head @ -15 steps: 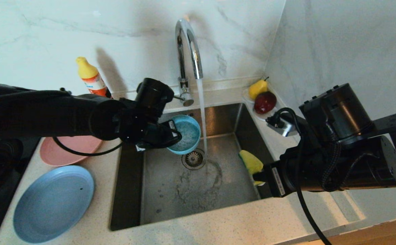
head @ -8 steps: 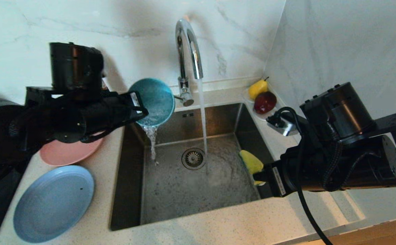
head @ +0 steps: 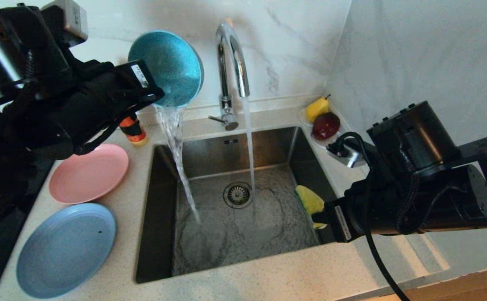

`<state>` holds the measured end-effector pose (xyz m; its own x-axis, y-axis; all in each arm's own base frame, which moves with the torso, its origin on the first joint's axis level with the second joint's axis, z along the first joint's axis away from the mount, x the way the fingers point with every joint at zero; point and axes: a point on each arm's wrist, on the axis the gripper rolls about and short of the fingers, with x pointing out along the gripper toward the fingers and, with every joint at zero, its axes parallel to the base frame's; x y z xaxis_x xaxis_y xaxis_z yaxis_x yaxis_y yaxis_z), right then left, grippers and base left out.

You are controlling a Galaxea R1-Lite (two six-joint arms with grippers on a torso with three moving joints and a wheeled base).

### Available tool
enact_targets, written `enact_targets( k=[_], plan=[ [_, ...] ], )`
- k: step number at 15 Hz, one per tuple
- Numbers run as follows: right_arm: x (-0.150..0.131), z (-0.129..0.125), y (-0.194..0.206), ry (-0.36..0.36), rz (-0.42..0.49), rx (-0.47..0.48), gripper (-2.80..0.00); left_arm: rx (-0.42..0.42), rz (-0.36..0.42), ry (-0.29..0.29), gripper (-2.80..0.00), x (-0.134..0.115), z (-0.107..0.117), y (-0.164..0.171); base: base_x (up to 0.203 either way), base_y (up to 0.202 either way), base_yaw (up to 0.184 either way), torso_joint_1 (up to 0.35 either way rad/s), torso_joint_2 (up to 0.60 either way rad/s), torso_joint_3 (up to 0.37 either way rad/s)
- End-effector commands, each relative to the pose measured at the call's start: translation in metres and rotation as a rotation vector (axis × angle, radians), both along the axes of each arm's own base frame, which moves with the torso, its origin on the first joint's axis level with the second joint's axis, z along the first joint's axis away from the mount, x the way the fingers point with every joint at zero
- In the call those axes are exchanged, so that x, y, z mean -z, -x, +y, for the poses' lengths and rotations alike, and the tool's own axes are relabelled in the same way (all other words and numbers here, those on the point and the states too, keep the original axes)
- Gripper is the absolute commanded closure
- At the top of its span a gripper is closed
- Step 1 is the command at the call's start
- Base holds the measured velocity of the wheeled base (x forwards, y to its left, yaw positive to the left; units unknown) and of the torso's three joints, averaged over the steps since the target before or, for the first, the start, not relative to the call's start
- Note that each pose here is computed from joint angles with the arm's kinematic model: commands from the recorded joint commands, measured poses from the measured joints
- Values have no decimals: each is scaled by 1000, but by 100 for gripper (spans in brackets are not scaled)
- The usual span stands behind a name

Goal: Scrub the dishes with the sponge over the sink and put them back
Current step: Wash the bowl

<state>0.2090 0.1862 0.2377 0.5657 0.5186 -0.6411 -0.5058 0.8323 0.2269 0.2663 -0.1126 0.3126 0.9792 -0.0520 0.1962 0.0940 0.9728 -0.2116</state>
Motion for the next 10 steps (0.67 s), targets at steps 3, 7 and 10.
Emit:
enact_targets(
  k=[3,7,10],
  plan=[
    [2,4,-2,4,10,-7,0,30,-136,5,0,-12,8,20,0,0,0,0,0,0],
    [0,2,4,18,28,-25,0,58,-213,-5,0,-17,18,45,0,0,0,0,0,0],
    [2,3,4,16,31,-31,0,131,-288,-8,0,-16,24,60,0,0,0,0,0,0]
  ],
)
